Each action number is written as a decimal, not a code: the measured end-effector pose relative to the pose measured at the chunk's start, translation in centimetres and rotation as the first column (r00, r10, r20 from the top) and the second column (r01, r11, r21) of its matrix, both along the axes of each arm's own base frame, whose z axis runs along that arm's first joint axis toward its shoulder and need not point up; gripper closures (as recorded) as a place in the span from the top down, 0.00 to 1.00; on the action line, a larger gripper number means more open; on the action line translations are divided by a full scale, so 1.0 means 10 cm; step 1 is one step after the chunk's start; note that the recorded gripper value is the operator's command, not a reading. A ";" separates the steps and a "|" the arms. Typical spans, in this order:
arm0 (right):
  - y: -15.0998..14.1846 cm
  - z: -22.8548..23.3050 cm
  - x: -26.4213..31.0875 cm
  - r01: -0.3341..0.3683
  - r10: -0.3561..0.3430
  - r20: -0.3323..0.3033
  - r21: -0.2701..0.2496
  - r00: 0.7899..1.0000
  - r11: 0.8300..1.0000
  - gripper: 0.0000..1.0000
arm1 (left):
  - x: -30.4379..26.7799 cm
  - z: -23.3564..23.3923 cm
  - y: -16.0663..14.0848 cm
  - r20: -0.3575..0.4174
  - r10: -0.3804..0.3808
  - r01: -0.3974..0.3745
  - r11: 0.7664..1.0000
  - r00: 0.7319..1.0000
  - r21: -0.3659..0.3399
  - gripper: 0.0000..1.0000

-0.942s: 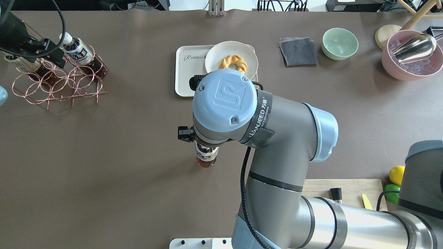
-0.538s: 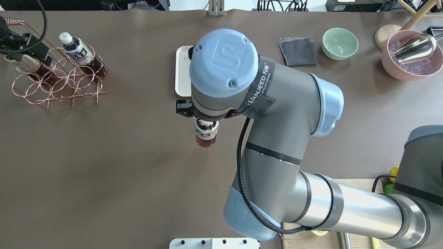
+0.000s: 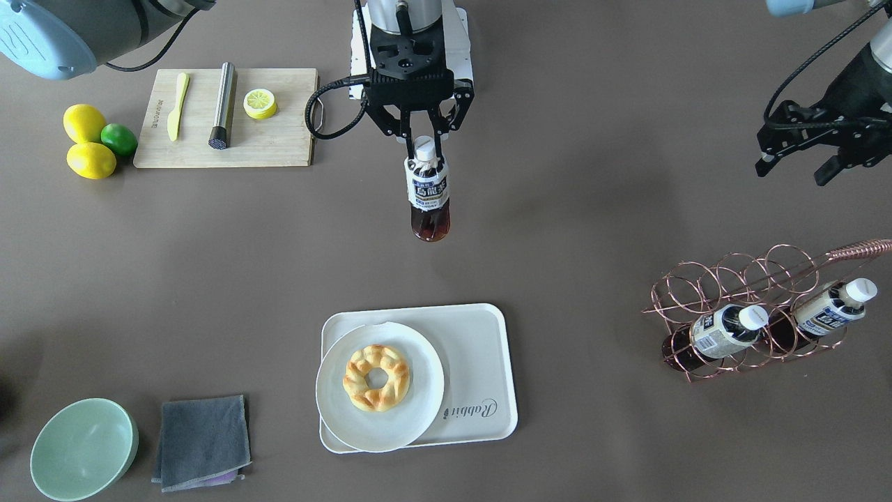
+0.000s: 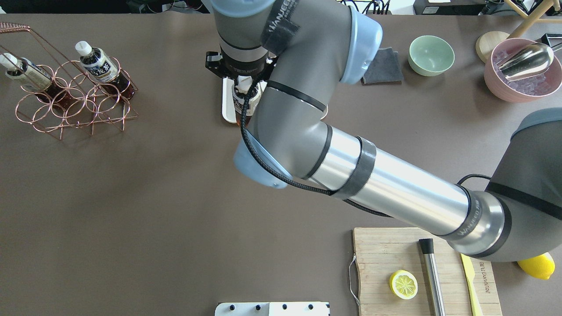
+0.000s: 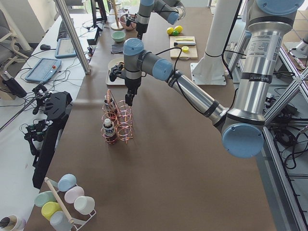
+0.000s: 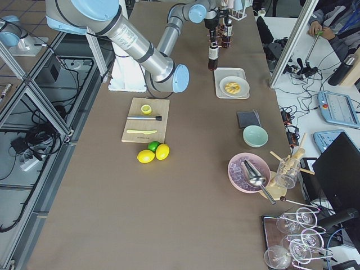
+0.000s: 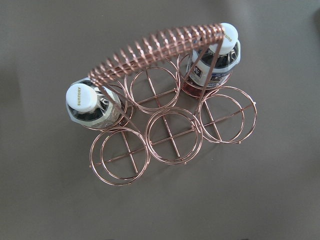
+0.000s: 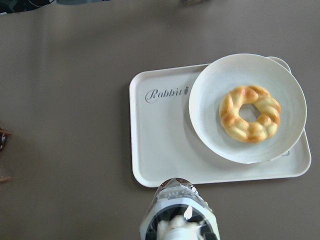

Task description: Place tea on tray

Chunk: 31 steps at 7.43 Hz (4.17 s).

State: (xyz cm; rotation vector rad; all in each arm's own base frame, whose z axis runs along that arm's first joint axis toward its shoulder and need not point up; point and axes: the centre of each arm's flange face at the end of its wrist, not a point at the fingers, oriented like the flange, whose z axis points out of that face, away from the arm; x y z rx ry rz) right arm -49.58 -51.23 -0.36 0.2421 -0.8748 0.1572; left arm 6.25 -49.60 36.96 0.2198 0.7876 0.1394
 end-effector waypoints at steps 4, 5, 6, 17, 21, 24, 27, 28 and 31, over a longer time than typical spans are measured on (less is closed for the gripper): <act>-1.28 -0.11 -0.46 -0.009 0.006 -0.029 -0.100 1.000 0.995 0.00 | -0.07 0.07 0.04 0.006 0.001 -0.001 1.000 1.000 0.000 0.91; -1.42 0.00 -0.54 -0.011 0.008 -0.029 -0.101 1.000 0.995 0.00 | -0.07 0.08 0.04 0.006 0.001 -0.001 1.000 1.000 -0.001 0.91; -1.50 0.08 -0.59 -0.012 0.009 -0.030 -0.102 1.000 0.995 0.00 | -0.07 0.08 0.04 0.006 0.001 -0.001 1.000 1.000 -0.001 0.91; -1.53 0.14 -0.65 0.012 -0.016 -0.042 -0.082 0.999 0.997 0.99 | -0.08 0.12 0.06 0.006 -0.006 0.006 1.000 1.000 -0.016 0.94; -1.39 -0.03 -0.24 0.056 -0.058 -0.023 -0.079 0.998 0.995 0.99 | -0.09 0.20 0.07 0.013 -0.004 0.004 1.000 1.000 -0.030 0.96; -1.14 0.78 0.83 0.158 -0.159 -0.026 -0.040 0.987 0.987 0.99 | -0.59 0.61 0.17 0.051 0.002 -0.001 1.000 0.999 -0.017 0.96; -0.93 2.18 2.44 0.275 -0.270 -0.114 0.023 0.956 0.961 1.00 | -1.20 1.06 0.35 0.084 0.010 -0.011 1.000 0.996 0.009 0.96; -0.77 2.71 3.01 0.317 -0.308 -0.164 0.035 0.937 0.948 1.00 | -1.34 1.17 0.37 0.089 0.015 -0.016 1.000 0.996 0.016 0.96; -0.11 4.55 4.73 0.478 -0.453 -0.274 0.031 0.849 0.878 1.00 | -1.53 1.37 0.51 0.083 0.015 -0.015 1.000 0.996 0.007 0.97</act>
